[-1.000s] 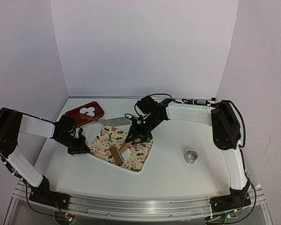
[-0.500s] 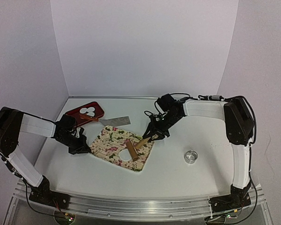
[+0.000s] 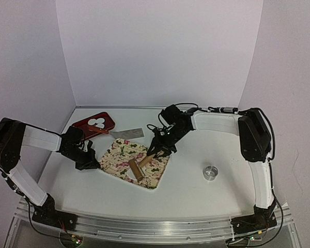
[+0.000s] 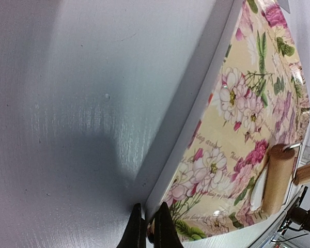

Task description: Roll out the dumpling wrappers from the dough

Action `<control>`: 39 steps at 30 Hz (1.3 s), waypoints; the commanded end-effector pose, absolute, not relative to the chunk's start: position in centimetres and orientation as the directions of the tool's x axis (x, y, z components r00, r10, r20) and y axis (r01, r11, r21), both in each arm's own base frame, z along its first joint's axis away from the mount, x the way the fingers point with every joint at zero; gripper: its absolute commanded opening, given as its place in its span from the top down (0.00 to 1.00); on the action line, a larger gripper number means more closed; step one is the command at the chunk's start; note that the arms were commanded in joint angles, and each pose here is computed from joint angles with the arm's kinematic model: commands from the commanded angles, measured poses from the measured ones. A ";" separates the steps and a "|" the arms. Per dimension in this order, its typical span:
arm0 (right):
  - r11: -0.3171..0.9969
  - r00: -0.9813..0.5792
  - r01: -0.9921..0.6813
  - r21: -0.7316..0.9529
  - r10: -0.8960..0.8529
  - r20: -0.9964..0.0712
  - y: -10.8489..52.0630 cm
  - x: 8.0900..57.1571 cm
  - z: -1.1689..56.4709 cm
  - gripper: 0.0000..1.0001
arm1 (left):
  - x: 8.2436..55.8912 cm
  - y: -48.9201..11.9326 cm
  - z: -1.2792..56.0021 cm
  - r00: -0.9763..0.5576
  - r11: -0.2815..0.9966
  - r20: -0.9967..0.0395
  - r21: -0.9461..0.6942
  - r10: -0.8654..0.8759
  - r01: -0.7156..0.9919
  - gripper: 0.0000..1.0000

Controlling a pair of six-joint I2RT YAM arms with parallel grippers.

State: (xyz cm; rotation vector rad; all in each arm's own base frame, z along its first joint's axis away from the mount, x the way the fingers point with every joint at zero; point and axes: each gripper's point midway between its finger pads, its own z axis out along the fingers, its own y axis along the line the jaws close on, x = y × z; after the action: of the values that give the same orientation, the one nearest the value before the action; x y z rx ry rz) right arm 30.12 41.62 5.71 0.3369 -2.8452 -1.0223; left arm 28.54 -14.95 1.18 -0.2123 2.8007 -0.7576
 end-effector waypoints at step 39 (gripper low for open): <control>0.999 -0.948 0.021 -0.026 0.028 0.316 19.0 24.5 -6.5 1.00 | 26.4 -10.2 0.2 -0.943 0.893 -0.156 -0.395 -0.296 -0.215 1.00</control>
State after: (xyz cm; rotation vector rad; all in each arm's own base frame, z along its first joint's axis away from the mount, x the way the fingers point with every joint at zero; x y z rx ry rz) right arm 30.98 34.58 4.97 0.1541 -2.8232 -1.0854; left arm 27.01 -13.98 1.26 -0.2303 2.8076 -0.7648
